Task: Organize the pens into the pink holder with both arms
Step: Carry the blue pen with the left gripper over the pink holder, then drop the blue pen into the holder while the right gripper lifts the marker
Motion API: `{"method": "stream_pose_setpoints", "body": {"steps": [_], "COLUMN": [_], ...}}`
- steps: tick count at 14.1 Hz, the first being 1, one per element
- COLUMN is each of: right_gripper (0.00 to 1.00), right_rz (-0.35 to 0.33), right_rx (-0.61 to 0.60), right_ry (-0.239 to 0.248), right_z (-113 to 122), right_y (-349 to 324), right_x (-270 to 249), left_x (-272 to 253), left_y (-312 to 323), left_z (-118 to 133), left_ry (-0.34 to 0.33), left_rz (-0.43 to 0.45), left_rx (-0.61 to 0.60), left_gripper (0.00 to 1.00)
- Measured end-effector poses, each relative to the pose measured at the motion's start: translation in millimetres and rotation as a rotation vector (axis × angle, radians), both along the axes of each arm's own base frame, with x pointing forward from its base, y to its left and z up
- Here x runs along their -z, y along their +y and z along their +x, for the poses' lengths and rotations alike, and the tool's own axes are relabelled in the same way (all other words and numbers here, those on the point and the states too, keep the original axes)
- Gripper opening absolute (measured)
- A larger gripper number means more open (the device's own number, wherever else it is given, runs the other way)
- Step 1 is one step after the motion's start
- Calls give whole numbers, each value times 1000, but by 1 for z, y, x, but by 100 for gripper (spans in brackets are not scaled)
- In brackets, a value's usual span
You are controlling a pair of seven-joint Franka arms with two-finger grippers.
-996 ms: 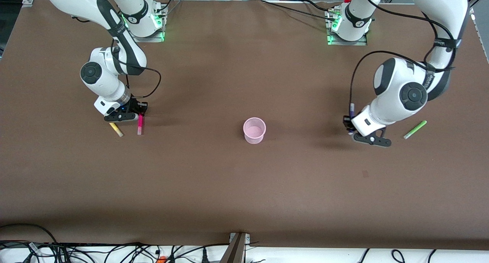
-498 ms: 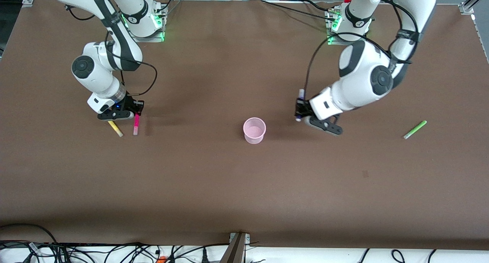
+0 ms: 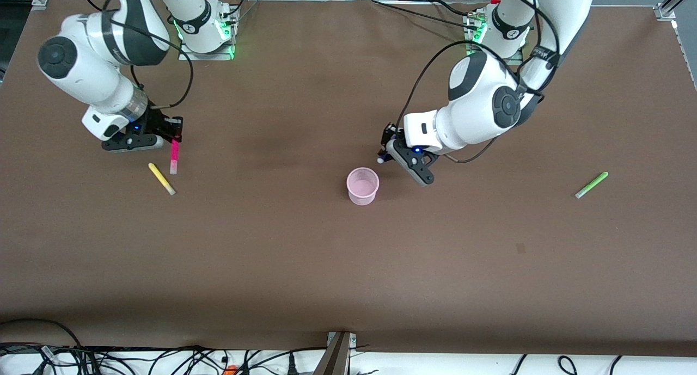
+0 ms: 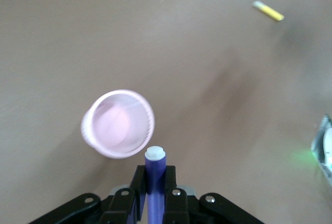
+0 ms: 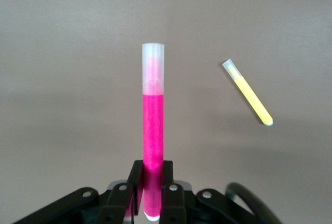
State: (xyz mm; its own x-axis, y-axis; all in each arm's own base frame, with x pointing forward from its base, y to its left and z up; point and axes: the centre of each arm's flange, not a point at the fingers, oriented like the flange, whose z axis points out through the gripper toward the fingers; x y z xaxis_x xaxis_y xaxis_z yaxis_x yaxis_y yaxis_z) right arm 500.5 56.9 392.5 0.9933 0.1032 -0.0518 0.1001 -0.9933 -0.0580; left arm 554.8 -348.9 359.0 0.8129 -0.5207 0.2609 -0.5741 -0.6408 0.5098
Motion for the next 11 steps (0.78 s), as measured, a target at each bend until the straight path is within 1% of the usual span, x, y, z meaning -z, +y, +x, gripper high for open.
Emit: {"method": "stream_pose_setpoints", "body": {"steps": [2, 4, 7, 8, 10, 11], "right_gripper": [18, 18, 18, 18, 18, 18], "right_rz": [1, 2, -4, -5, -9, -11], "right_rx": [-8, -15, -29, -31, -32, -33], "right_ry": [32, 45, 63, 72, 82, 83], "right_z": [11, 18, 22, 22, 23, 24], "right_y": [2, 4, 10, 11, 11, 11], "right_x": [-38, -70, -79, -77, -74, -74], "left_x": [-6, -14, 6, 21, 48, 57], "left_y": [-16, -24, -32, -35, -37, -39], "left_z": [5, 14, 25, 27, 30, 30], "left_ry": [-52, -126, -270, -301, -332, -335], "left_rz": [-51, -85, -118, -123, -128, -130], "left_rx": [36, 67, 79, 87, 94, 95], "left_gripper": [18, 18, 18, 18, 18, 18]}}
